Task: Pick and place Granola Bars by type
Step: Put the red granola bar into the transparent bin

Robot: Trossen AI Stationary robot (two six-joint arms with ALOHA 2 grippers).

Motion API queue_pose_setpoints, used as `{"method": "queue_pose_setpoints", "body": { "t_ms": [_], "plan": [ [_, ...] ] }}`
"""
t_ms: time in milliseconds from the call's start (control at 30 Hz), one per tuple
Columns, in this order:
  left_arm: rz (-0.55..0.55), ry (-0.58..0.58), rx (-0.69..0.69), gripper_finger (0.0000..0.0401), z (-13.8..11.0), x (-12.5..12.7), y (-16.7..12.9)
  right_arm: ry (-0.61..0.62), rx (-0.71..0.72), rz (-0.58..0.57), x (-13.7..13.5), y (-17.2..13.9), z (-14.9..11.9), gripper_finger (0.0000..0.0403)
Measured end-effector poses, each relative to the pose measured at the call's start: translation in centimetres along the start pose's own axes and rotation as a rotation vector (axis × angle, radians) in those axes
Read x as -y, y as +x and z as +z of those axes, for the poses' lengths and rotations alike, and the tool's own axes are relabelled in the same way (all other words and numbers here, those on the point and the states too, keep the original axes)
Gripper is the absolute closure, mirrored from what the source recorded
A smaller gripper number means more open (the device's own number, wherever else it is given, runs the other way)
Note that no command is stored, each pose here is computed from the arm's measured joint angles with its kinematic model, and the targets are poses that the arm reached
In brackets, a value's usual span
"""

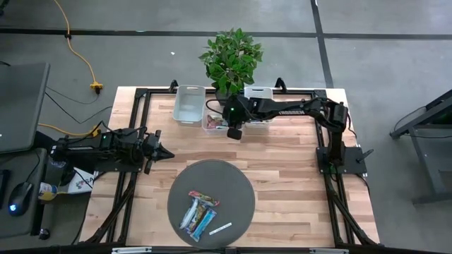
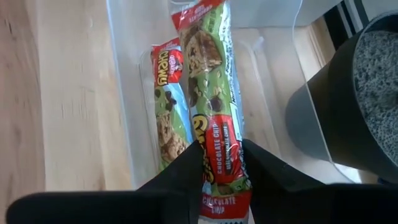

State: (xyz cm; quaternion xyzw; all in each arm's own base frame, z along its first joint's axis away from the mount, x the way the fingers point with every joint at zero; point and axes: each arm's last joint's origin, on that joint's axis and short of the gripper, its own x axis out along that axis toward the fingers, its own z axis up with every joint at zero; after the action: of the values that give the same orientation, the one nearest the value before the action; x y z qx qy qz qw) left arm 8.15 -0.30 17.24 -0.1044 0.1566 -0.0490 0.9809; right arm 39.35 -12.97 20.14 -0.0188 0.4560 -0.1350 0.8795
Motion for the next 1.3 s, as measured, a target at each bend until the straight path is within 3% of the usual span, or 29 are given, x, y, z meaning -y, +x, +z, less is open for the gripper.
{"method": "queue_pose_setpoints", "body": {
  "t_ms": [633, 1000, 1300],
  "plan": [
    [0.005, 0.000, 0.001, 0.0400, 0.0, 0.0, 0.0, 0.014, -0.006, 0.007, -0.6, 0.0, 0.0, 0.0262],
    [0.005, 0.000, 0.001, 0.0400, 0.0, 0.0, 0.0, -0.046, 0.007, -0.004, -3.6, -0.4, 0.5, 0.0210],
    [0.004, 0.000, 0.001, 0.0400, 0.0, 0.0, 0.0, -0.106, 0.060, 0.048, -6.8, -1.9, 1.2, 0.0201]
  ]
}}
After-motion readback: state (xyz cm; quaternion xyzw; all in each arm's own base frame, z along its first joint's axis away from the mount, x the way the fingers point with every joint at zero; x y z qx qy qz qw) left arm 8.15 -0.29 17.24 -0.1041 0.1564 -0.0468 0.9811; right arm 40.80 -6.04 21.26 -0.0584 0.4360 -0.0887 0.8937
